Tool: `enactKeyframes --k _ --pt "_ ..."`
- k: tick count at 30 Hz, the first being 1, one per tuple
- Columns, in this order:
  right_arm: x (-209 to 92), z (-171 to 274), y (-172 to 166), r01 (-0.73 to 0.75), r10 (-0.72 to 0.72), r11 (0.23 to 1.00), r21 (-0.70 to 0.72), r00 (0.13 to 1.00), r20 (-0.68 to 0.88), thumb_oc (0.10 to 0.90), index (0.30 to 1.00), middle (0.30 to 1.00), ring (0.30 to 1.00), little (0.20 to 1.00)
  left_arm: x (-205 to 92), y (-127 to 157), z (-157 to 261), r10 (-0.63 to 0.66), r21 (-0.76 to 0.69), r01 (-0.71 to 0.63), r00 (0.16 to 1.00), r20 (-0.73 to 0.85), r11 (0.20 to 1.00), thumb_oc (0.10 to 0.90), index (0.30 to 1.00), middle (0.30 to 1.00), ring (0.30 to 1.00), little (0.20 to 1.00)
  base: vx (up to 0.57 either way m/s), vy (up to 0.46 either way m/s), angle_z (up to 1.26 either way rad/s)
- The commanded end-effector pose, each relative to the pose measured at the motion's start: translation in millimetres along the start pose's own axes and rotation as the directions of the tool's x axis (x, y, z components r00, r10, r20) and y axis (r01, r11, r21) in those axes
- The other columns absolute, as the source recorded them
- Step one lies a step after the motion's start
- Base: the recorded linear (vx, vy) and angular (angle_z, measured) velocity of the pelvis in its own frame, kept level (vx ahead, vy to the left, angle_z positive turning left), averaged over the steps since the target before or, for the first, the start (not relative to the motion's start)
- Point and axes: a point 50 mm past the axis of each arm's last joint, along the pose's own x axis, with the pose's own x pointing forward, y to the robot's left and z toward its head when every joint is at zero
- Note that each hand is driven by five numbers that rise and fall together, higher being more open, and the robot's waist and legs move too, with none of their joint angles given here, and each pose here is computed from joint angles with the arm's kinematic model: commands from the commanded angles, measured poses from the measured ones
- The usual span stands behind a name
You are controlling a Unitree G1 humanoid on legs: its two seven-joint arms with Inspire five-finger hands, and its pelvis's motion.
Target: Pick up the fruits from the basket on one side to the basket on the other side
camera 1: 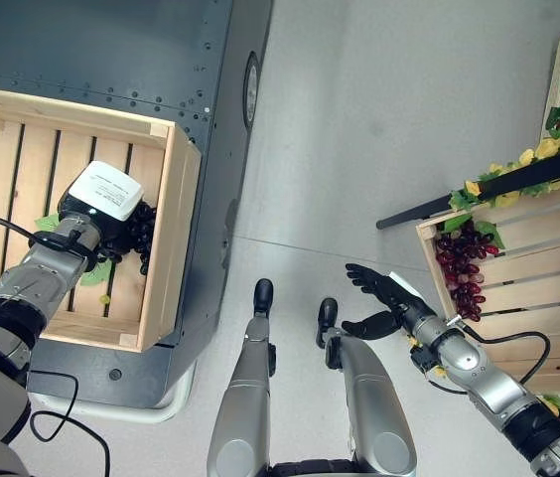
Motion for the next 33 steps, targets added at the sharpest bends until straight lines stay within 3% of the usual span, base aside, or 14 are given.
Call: enactKeyframes --k 1,6,15,21,33 --pt "-11.2 25.4 -7.9 0.03 -0.023 0.999 -0.04 0.988 0.151 0.8 0.9 0.9 0.9 0.9 -6.0 27.2 -54.1 0.143 0.05 -0.135 0.971 -0.19 0.99 0.4 0.3 0.3 0.3 0.3 0.01 -0.106 0.09" --pt "-11.4 24.5 -3.4 0.025 -0.019 0.999 -0.035 0.988 0.151 0.8 0.9 0.9 0.9 0.9 -12.3 31.3 -58.3 0.143 0.075 -0.132 0.978 -0.155 0.988 0.4 0.3 0.3 0.3 0.3 0.02 -0.084 0.11" --pt "-15.5 18.1 10.9 -0.02 0.015 0.999 0.035 0.989 0.144 0.8 0.9 0.9 0.9 0.9 -29.2 38.2 -61.3 0.03 0.109 -0.025 0.999 -0.043 0.994 0.4 0.3 0.3 0.3 0.3 0.11 -0.096 0.09" --pt "-14.4 23.9 17.4 -0.033 0.014 0.994 0.1 0.983 0.185 0.8 0.9 0.9 0.9 0.9 -32.4 57.9 -64.1 -0.051 0.186 0.049 0.999 0.006 0.981 0.4 0.3 0.3 0.3 0.3 0.09 -0.115 0.1" --pt "9.6 77.9 30.7 -0.102 -0.012 0.955 0.277 0.925 0.38 0.8 0.9 0.9 0.9 0.9 -17.1 140.2 -52.0 -0.036 0.343 0.002 0.995 0.092 0.939 0.4 0.3 0.3 0.3 0.3 0.04 -0.097 0.08"
